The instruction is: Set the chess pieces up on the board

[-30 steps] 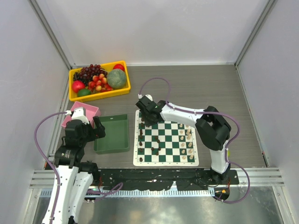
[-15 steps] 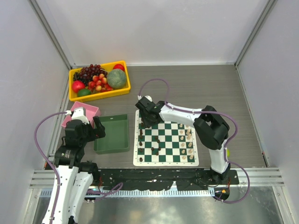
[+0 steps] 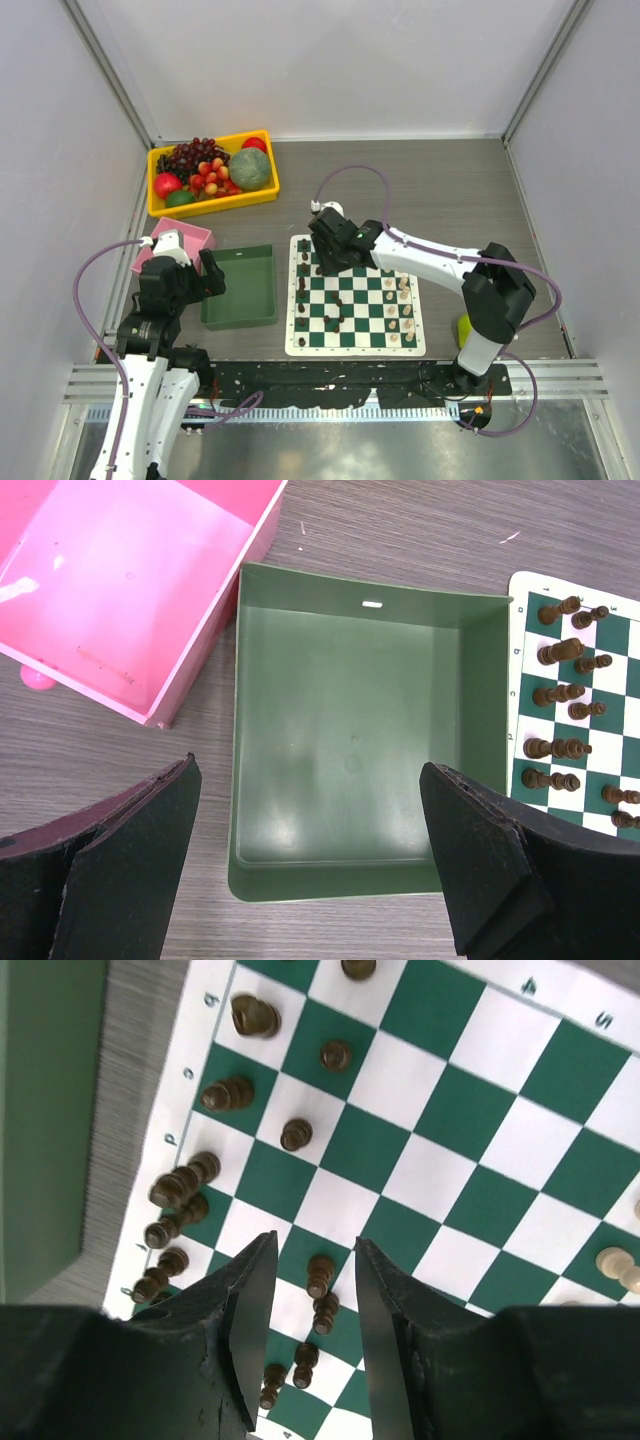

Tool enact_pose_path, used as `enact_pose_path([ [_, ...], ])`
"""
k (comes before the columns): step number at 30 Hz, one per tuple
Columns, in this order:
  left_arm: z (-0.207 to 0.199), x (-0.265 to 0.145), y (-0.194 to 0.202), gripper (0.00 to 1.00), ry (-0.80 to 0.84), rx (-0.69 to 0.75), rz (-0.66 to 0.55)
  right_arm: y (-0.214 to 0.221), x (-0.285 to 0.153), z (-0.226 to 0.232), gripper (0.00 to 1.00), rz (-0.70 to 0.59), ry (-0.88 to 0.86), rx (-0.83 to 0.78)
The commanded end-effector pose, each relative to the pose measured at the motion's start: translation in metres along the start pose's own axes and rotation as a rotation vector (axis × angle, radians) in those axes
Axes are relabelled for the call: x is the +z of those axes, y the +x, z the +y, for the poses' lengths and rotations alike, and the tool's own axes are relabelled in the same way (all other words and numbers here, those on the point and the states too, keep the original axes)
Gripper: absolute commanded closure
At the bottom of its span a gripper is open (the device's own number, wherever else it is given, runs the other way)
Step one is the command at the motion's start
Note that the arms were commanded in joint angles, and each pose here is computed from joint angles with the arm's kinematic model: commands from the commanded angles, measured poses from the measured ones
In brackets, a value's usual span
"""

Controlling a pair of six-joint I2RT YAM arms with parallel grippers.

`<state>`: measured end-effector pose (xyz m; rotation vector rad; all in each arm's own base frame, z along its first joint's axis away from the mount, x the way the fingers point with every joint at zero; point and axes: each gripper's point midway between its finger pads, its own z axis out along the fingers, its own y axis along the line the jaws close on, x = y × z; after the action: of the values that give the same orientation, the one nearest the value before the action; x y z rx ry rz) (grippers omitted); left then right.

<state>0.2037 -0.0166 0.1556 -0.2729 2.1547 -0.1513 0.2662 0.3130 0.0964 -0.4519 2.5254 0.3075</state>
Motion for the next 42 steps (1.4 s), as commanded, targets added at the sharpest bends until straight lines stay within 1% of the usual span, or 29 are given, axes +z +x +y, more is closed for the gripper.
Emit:
enact_pose_path([
  [1, -0.004, -0.002, -0.01, 0.01, 0.021, -0.005, -0.04, 0.022, -0.002, 0.003, 0.57, 0.032, -0.015, 0.006],
  [9, -0.004, -0.001, -0.009, 0.01, 0.021, -0.003, -0.033, 0.046, 0.005, 0.011, 0.57, 0.094, -0.03, -0.007],
  [18, -0.005, -0.001, -0.01, 0.01, 0.022, -0.004, -0.036, 0.063, 0.015, 0.007, 0.6, 0.155, 0.001, -0.021],
  [22, -0.004, -0.001, -0.009, 0.01, 0.019, -0.005, -0.034, 0.065, 0.018, 0.004, 0.63, 0.163, 0.02, -0.028],
  [27, -0.005, 0.0, -0.009, 0.01, 0.022, -0.005, -0.033, 0.068, 0.02, 0.003, 0.68, 0.176, 0.024, -0.026],
  [35, -0.005, 0.0, -0.009, 0.01, 0.022, -0.005, -0.031, 0.073, 0.021, 0.002, 0.69, 0.193, 0.024, -0.03],
  [38, -0.005, 0.0, -0.009, 0.01, 0.022, -0.005, -0.031, 0.073, 0.021, 0.003, 0.73, 0.194, 0.019, -0.036],
  [41, -0.005, 0.0, -0.009, 0.01, 0.022, -0.005, -0.031, 0.073, 0.02, 0.003, 0.75, 0.198, 0.017, -0.039],
  [42, -0.005, 0.0, -0.009, 0.01, 0.022, -0.005, -0.031, 0.072, 0.02, 0.004, 0.77, 0.197, 0.014, -0.04],
])
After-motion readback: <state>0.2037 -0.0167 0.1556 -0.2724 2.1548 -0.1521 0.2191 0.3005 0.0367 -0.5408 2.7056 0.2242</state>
